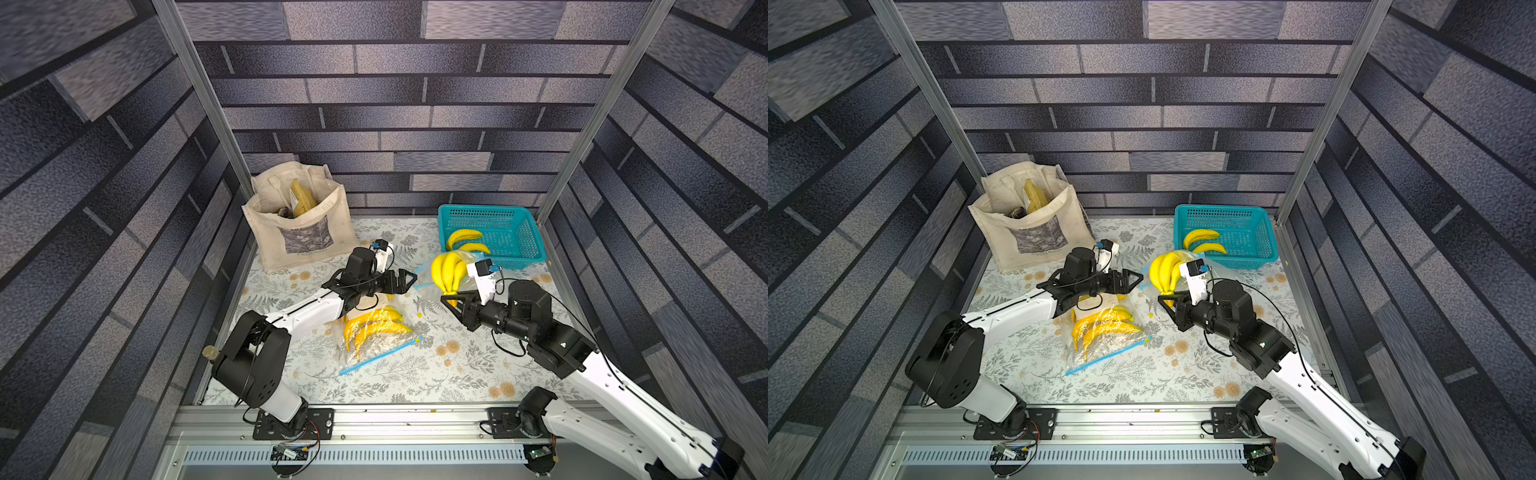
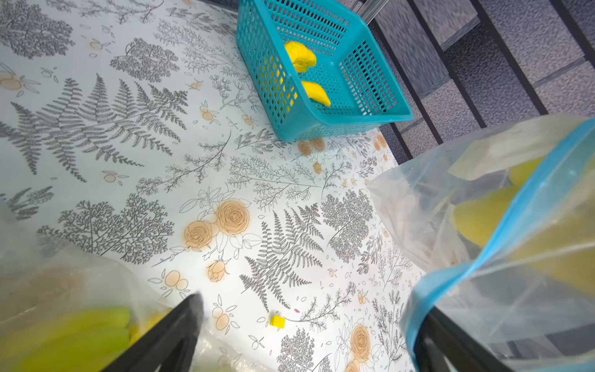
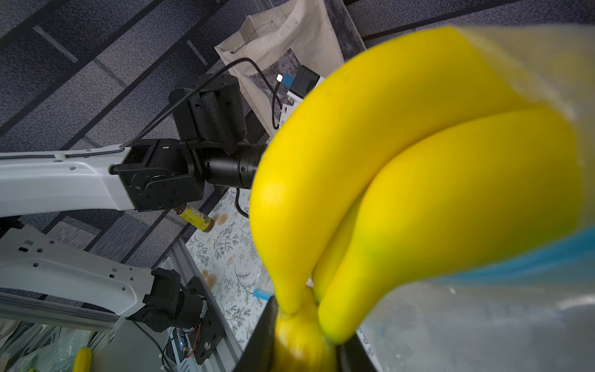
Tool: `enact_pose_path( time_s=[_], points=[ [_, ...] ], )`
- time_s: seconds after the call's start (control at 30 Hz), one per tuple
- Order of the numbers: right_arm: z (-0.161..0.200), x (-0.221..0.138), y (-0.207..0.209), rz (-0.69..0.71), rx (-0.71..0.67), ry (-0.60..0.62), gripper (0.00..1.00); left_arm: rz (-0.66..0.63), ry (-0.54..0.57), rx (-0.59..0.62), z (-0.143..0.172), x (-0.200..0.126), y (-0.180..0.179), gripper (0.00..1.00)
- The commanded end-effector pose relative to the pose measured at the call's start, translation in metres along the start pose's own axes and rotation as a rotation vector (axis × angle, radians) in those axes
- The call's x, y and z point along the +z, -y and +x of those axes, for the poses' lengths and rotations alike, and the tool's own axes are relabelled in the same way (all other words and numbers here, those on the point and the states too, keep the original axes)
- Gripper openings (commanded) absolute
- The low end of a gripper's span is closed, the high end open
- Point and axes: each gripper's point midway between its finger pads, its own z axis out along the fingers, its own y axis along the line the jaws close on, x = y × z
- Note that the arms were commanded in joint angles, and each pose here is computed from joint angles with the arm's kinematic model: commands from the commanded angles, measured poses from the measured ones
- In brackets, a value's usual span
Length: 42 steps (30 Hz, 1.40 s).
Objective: Open the zip-top bag and take out the banana
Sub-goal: Place the banana in the basket.
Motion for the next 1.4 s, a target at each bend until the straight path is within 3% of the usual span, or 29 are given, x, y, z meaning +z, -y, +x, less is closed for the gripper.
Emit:
enact_pose_path(
  time_s=[0.0, 0.3, 0.63, 0.7, 1.03, 1.2, 1.3, 1.37],
  points=[
    [-0.033, -0.011, -0.003, 0.028, -0.019, 0.1, 0.0, -0.1, 0.035, 0.003, 0.005, -0.014, -0.024, 1.0],
    [-0.02, -0.003, 0.003, 0.024, 0.009, 0.066, 0.0, -0.123, 0.125, 0.057, -0.016, -0.05, -0.01, 1.0],
    [-0.039, 0.012, -0.032, -0.217, 0.058, 0.163, 0.0, -0.041, 0.132, 0.035, -0.017, -0.048, 0.004, 0.99],
    [-0.045, 0.017, -0.037, -0.248, 0.07, 0.164, 0.0, -0.013, 0.125, 0.032, -0.017, -0.044, 0.008, 0.9],
    [-0.041, 0.034, -0.037, -0.279, 0.112, 0.127, 0.0, 0.037, 0.091, 0.029, -0.013, -0.032, 0.021, 0.24],
    [-0.025, 0.041, -0.023, -0.221, 0.122, 0.079, 0.0, 0.044, 0.102, 0.028, -0.019, -0.031, 0.025, 0.1],
    [-0.027, 0.047, -0.032, -0.301, 0.161, 0.086, 0.0, -0.031, 0.082, 0.025, -0.023, -0.026, 0.015, 0.0],
    [-0.033, 0.05, -0.041, -0.369, 0.183, 0.108, 0.0, -0.06, 0.064, 0.021, -0.025, -0.02, 0.009, 0.0]
  ],
)
